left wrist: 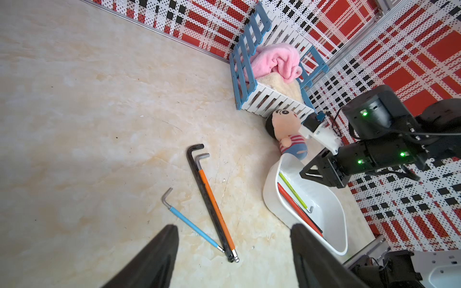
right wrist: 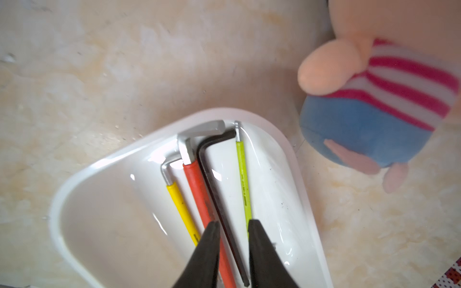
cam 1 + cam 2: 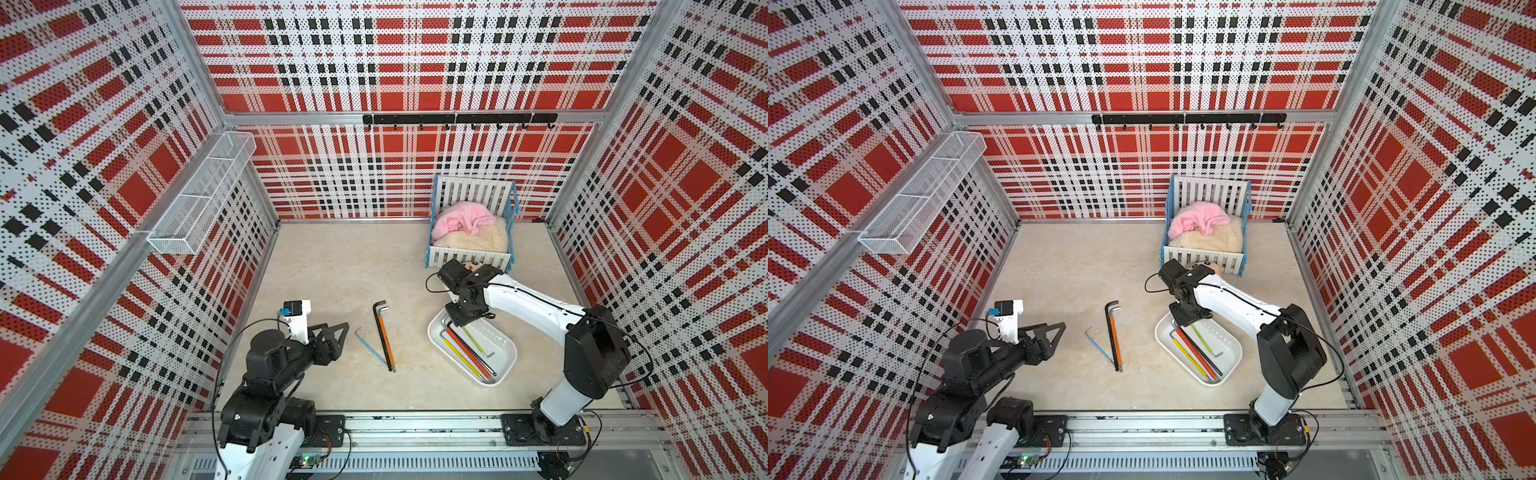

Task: Put the hex key on the desktop into the storage box
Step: Place the Allen key in the storage box.

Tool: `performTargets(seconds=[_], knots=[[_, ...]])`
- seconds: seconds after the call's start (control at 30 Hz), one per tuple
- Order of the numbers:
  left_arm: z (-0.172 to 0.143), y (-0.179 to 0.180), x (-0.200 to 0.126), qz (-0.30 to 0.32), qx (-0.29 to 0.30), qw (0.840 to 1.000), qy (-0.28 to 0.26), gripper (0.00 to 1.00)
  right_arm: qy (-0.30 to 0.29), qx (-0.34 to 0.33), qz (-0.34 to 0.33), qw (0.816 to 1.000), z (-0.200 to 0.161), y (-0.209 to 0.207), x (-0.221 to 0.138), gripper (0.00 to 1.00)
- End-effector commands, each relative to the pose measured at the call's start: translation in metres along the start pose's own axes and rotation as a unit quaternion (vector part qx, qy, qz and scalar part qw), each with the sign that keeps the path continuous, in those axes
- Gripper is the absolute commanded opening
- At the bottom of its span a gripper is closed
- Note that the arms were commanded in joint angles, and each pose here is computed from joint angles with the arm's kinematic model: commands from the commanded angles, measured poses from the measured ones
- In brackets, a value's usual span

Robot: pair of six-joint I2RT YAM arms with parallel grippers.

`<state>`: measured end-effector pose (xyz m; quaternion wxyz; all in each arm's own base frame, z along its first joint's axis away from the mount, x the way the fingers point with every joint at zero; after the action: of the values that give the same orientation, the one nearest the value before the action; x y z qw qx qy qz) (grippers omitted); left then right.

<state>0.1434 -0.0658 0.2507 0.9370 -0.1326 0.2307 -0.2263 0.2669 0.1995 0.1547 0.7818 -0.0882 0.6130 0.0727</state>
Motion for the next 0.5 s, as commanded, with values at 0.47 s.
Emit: performTargets(seconds=[0.47], knots=[[0.001, 0.002, -0.001, 0.003, 0.009, 1.0, -0.012, 0.76, -0.004, 0.019, 0.149, 0.989, 0.052, 0.165, 0.014, 0.23]])
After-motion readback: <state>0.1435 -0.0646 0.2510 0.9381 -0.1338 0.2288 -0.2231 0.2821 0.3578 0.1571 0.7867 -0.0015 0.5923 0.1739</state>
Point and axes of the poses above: each gripper's point midway between its finger pads, its own x axis out along the fingers, its own y axis along the line the jaws close on, z = x × y, the point moved 5 cm from there along -x, back along the fingers, and after that the axes turned 12 degrees about x, right-handed, at the moved point
